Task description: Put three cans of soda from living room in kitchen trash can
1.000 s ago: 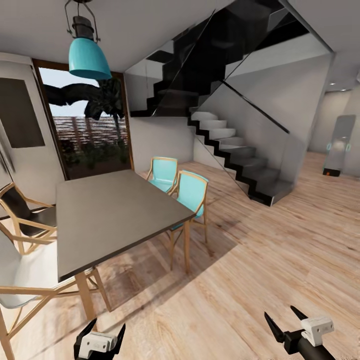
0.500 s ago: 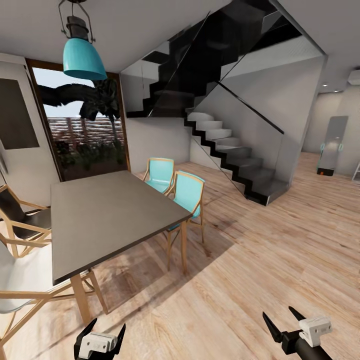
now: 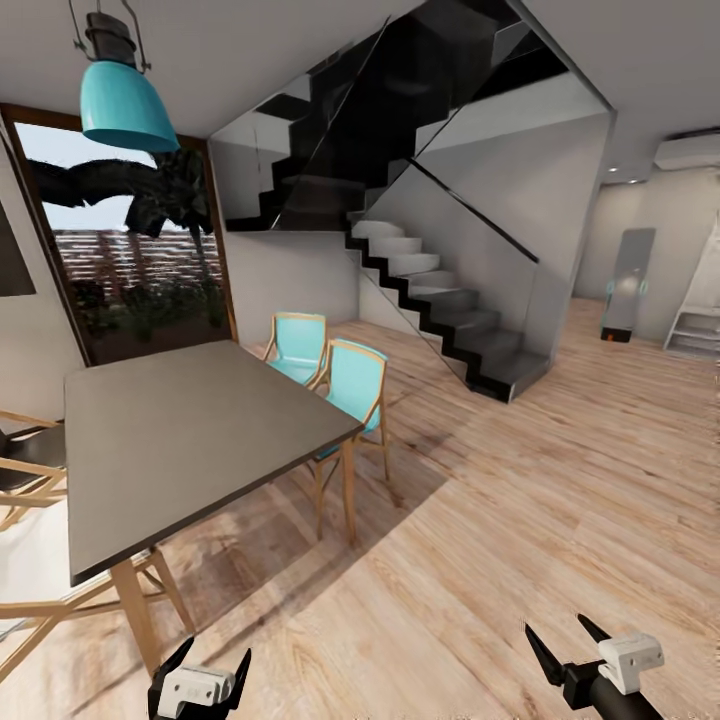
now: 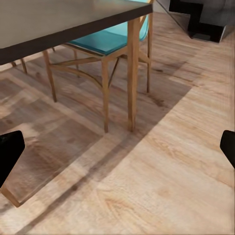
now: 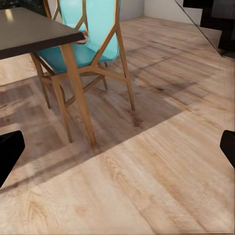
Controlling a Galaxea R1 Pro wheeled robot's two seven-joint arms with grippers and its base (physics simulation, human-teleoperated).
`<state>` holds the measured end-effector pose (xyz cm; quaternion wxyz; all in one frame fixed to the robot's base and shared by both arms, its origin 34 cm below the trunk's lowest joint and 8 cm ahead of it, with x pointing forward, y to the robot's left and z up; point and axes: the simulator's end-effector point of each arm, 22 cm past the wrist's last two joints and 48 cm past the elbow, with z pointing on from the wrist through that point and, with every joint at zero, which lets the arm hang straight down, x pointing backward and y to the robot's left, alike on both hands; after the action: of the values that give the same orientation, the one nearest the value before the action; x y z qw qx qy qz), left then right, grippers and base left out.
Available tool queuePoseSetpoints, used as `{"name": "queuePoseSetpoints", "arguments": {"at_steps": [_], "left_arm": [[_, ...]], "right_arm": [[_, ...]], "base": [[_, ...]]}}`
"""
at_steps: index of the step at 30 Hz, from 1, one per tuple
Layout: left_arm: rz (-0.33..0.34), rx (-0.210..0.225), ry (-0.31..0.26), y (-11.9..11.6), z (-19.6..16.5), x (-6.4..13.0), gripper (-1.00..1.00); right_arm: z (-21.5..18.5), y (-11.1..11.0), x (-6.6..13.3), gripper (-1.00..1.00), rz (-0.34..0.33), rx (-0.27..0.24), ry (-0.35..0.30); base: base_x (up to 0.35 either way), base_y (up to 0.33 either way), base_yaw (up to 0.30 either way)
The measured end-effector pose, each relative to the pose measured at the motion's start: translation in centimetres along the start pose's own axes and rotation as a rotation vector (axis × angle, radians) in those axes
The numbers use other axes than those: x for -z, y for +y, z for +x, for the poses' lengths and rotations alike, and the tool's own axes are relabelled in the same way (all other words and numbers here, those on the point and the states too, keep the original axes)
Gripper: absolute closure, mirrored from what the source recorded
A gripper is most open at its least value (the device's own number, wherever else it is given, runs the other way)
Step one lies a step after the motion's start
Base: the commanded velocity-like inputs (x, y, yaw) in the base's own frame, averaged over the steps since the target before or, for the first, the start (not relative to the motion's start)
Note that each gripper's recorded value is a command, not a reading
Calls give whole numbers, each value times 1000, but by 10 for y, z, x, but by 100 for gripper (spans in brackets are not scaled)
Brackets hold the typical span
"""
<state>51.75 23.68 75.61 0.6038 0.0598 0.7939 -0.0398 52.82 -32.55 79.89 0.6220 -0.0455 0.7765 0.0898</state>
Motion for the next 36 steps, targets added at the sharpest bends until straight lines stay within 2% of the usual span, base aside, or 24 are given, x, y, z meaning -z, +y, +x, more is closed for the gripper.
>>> {"name": "queuePoseSetpoints", "arguments": {"at_steps": [5, 13, 22, 26, 36], "left_arm": [[4, 0, 7, -1, 2, 0, -100], [8, 0, 15, -2, 6, 0, -100], [11, -6, 24, -3, 9, -1, -100], [13, -10, 28, -4, 11, -1, -100], [13, -8, 27, -4, 12, -1, -100]], "right_arm": [[2, 0, 0, -100, 0, -1, 5], [5, 0, -1, -100, 1, -2, 12], [8, -1, -1, -100, 1, -4, 21], [10, -1, -1, -100, 2, -6, 25], [13, -2, -2, -100, 4, -8, 34]], "base": [[-88, 103, -190], [-39, 280, -190], [174, 266, -190], [300, 35, -190], [166, -156, -188]]}}
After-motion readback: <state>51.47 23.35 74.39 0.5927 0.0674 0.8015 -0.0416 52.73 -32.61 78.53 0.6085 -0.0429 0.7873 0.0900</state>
